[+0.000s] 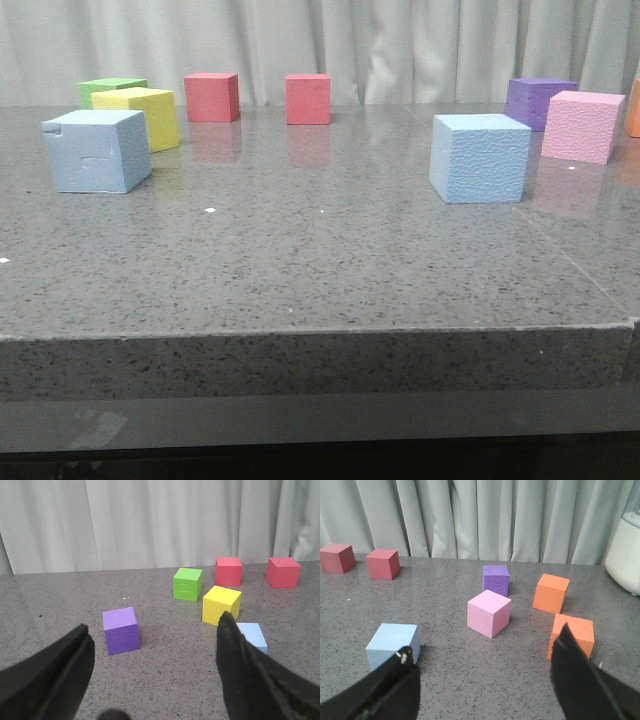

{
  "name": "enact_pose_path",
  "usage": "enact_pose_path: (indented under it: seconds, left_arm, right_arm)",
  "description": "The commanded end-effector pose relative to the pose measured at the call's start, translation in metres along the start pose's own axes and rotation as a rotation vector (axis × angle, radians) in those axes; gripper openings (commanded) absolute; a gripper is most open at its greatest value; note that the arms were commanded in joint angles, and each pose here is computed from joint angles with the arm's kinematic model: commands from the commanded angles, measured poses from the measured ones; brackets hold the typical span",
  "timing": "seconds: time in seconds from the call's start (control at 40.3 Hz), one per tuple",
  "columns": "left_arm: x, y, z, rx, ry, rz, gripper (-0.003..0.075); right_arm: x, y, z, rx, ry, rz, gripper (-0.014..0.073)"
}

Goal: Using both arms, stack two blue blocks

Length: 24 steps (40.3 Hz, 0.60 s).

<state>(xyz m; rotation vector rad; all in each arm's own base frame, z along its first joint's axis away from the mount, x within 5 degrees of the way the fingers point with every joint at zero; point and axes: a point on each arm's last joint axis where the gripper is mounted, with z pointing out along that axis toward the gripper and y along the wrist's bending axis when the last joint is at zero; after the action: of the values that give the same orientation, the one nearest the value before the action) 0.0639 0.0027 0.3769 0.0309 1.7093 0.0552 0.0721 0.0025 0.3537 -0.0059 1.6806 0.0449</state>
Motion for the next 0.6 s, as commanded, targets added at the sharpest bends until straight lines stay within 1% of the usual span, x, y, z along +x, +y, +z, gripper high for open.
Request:
enact_pose_path:
  seconds: [0.0,0.347,0.472,0.571]
  left_arm:
    - [-0.0145,0.0,0.0001,0.003,-0.094,0.002,0.0492]
    - [-0.0145,0.0,0.0001,0.003,-0.094,0.002,0.0392]
    - [-0.0145,0.0,0.0001,0.003,-0.094,0.002,0.0362]
    - [-0.0145,0.0,0.0001,0.003,-0.094,0.002,0.0336]
  right_arm:
    - [-0.0173,-0.0002,-0.0013,0.005,-0.101,-0.012,0.0562]
    - [-0.0172,0.0005,-0.0013,-0.003,-0.099,0.007,0.057]
    - [-0.0173,0.0006,0.0003,-0.004,-0.086,0.011,0.0662]
    - [-0.0208,0.0017,0.0048,-0.014,-0.035,0.033,0.0664]
